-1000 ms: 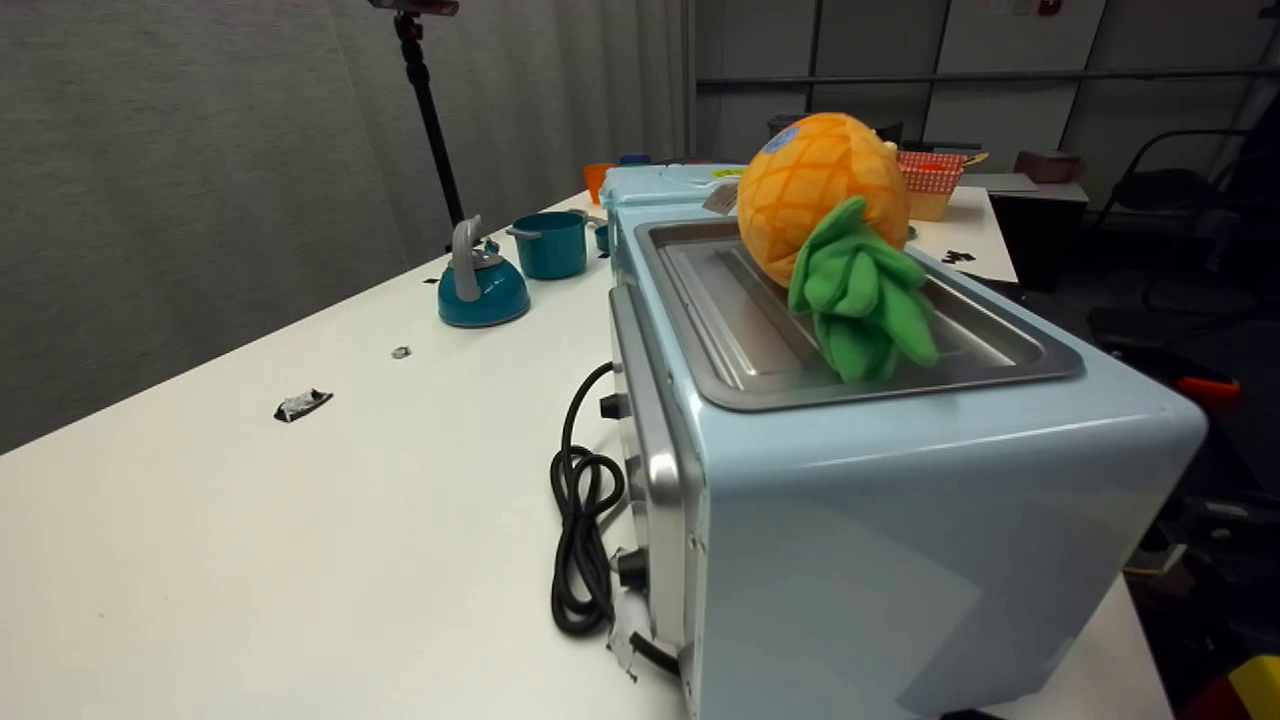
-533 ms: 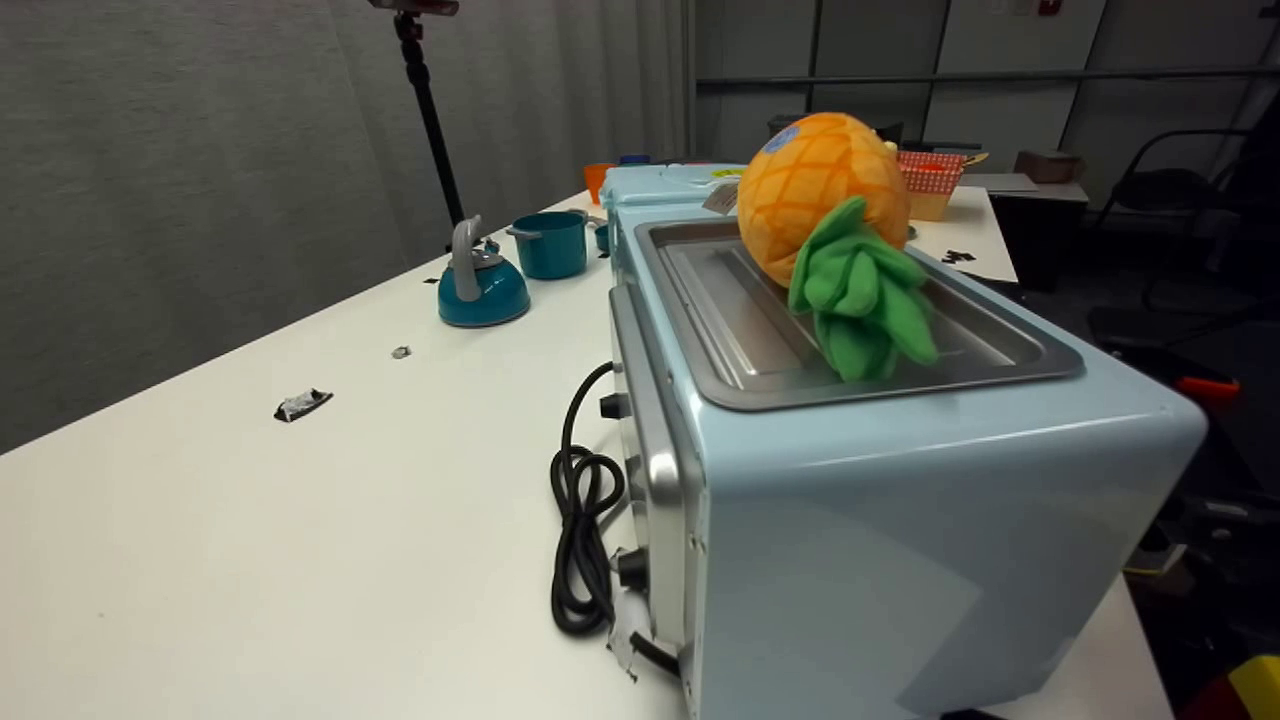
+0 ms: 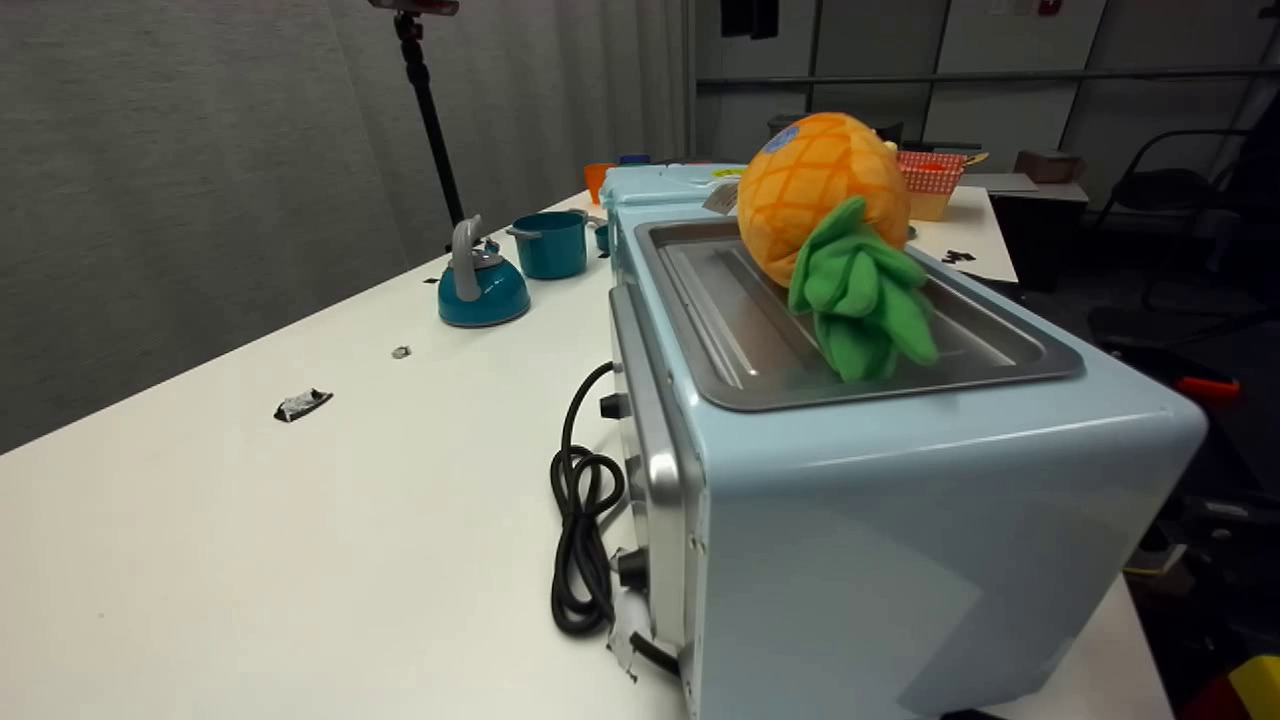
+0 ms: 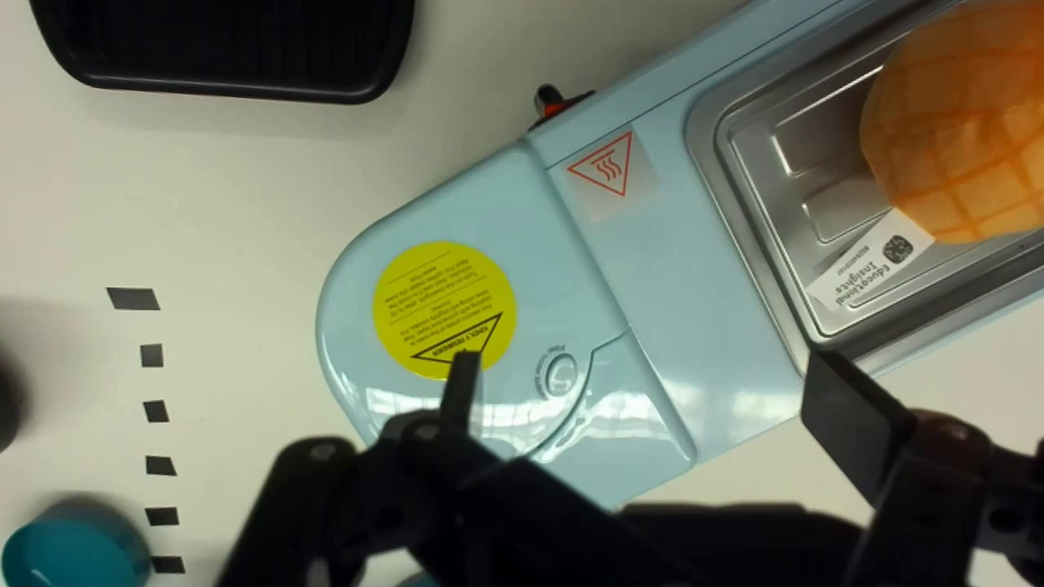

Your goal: Push the button to open the chamber of the breakfast maker

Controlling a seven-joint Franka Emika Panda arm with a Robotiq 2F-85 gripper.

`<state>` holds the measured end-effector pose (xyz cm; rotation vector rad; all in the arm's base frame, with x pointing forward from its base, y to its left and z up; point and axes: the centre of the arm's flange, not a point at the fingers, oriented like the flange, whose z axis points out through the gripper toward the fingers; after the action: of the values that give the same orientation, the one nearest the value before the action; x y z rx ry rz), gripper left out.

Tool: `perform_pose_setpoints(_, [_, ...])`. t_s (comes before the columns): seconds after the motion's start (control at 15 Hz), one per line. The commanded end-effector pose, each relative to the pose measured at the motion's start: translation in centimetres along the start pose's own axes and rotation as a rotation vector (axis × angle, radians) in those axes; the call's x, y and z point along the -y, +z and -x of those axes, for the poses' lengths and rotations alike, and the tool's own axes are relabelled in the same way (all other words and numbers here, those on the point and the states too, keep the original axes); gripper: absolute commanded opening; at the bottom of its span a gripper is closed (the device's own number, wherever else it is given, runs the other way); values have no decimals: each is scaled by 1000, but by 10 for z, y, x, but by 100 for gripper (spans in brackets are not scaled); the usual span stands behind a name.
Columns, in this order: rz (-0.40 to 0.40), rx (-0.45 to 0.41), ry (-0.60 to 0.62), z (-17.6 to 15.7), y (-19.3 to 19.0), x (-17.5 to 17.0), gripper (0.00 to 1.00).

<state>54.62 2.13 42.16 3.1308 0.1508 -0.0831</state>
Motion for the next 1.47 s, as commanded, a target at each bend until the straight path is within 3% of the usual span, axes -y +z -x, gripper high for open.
perform_pose_setpoints(0.0, [-19, -14, 12, -26, 3, -8, 100])
perform_pose_setpoints(0.73, [23, -100, 36, -40, 22, -1, 100])
perform_pose_setpoints(1.4, [11, -61, 32, -36, 31, 0, 100])
